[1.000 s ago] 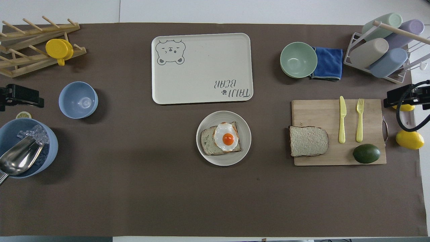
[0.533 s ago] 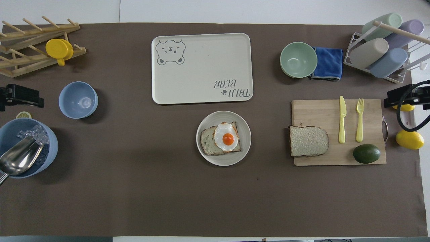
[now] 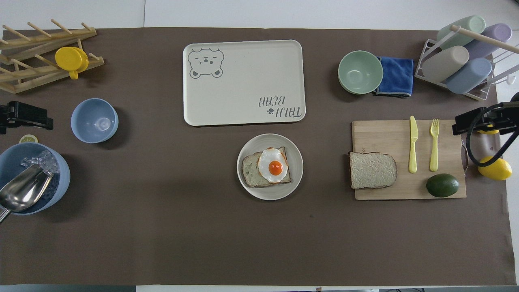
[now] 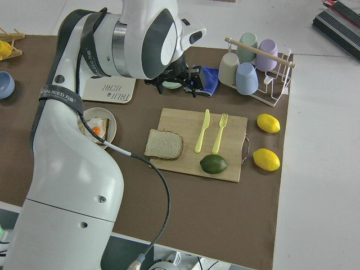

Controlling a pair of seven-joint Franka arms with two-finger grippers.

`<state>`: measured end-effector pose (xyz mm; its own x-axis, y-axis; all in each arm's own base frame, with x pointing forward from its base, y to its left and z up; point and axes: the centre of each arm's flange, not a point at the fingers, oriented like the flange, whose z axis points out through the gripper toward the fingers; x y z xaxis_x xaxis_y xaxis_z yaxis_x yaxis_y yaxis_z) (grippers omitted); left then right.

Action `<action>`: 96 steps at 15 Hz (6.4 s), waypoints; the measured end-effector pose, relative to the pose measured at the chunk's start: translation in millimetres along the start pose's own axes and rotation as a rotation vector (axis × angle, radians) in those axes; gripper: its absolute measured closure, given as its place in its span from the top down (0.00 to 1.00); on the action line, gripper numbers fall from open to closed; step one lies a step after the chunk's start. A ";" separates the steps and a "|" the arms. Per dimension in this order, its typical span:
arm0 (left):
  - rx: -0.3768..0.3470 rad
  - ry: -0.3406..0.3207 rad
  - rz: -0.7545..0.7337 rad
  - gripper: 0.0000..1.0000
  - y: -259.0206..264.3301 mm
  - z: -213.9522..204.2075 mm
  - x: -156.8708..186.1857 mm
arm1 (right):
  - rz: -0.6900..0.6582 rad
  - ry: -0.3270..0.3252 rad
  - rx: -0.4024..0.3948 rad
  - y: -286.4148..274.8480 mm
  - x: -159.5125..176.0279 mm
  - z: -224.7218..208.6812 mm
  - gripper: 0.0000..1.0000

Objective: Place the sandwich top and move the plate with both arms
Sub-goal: 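Reach the right gripper to the bread slice on the wooden board, then grasp the bread slice with the right gripper and lift it, then carry the bread slice over the egg plate with the right gripper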

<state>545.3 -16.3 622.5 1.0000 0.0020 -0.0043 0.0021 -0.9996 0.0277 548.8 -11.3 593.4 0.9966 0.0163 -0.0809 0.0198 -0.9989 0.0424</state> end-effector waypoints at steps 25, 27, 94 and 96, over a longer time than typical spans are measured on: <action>0.000 0.001 0.001 1.00 0.3 -0.5 -0.3 | 0.022 -0.148 -0.450 -229.8 -15.3 299.3 1.00; 0.000 0.001 0.001 1.00 0.3 -0.5 -0.3 | 0.013 -0.151 -0.466 -225.4 -20.7 303.5 0.98; -0.004 -0.013 -0.051 1.00 -26.7 13.5 -10.3 | -0.050 0.104 -0.117 -472.4 -46.2 228.1 0.33; -0.004 -0.014 -0.052 1.00 -26.8 16.2 -10.3 | -0.041 0.103 -0.117 -468.3 -42.6 228.2 0.46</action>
<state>534.8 10.0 605.6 0.9984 0.0531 -0.0195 0.0537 -0.9981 0.0308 478.8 445.8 349.8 0.9976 0.0676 0.0176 0.0640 -0.9855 0.1574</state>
